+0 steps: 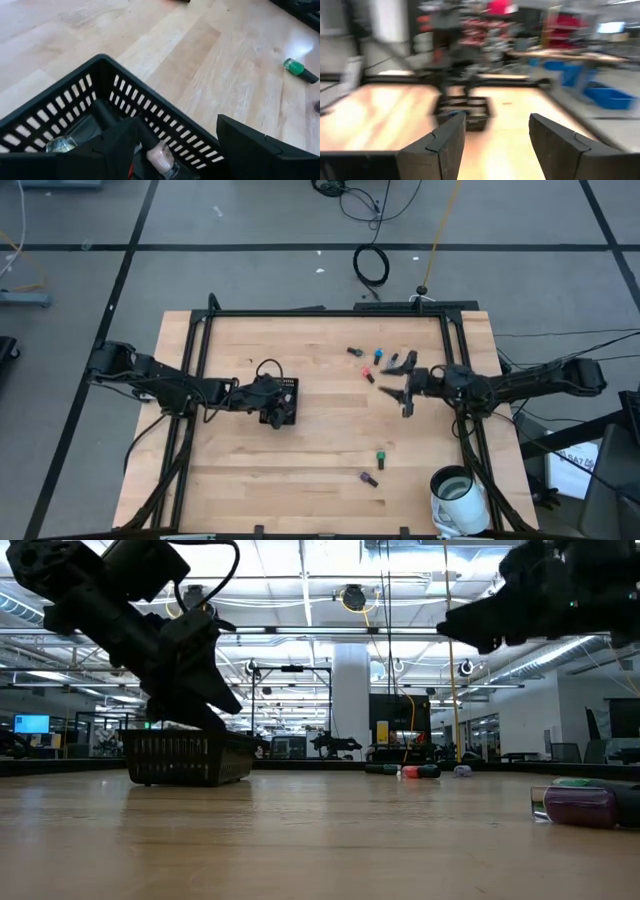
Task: Pick & Place Nail Polish
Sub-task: Put the green nail polish into the basket
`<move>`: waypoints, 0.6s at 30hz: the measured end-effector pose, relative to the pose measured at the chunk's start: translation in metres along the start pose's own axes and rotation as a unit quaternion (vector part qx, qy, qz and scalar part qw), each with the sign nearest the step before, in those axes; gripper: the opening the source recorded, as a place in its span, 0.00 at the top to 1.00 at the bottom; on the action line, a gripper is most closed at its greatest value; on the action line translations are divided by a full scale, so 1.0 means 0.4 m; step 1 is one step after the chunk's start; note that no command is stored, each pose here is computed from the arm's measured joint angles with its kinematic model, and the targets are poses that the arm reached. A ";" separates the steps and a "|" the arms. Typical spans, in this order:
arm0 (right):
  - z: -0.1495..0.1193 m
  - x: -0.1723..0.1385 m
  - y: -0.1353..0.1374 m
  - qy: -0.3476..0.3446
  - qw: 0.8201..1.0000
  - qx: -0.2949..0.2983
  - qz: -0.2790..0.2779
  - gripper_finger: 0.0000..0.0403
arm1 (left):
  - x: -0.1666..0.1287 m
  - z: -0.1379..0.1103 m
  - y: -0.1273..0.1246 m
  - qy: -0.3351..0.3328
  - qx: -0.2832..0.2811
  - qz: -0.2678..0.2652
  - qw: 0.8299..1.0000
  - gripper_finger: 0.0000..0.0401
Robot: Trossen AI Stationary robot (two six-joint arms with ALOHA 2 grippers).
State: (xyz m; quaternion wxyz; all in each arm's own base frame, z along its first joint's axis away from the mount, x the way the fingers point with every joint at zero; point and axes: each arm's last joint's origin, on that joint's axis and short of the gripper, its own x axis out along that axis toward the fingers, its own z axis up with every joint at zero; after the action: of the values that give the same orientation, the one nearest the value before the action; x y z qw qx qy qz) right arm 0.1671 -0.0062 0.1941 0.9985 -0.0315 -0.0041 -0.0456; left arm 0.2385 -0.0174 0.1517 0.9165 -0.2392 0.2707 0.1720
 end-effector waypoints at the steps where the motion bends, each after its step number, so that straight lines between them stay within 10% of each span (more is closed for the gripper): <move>1: 0.009 0.007 0.010 0.011 1.000 -0.001 0.020 0.48 | 0.000 0.000 0.000 -0.001 0.004 -0.001 1.000 0.33; 18: 0.001 0.096 0.274 0.338 0.908 0.039 0.244 0.48 | 0.000 0.008 -0.001 -0.020 0.010 0.004 1.000 0.33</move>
State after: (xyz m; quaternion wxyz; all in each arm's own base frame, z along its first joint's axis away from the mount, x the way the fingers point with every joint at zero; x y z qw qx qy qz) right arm 0.2154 0.0991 0.1879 0.9206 0.0243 0.3395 0.1914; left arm 0.2400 -0.0161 0.1541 0.9233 -0.2257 0.2553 0.1773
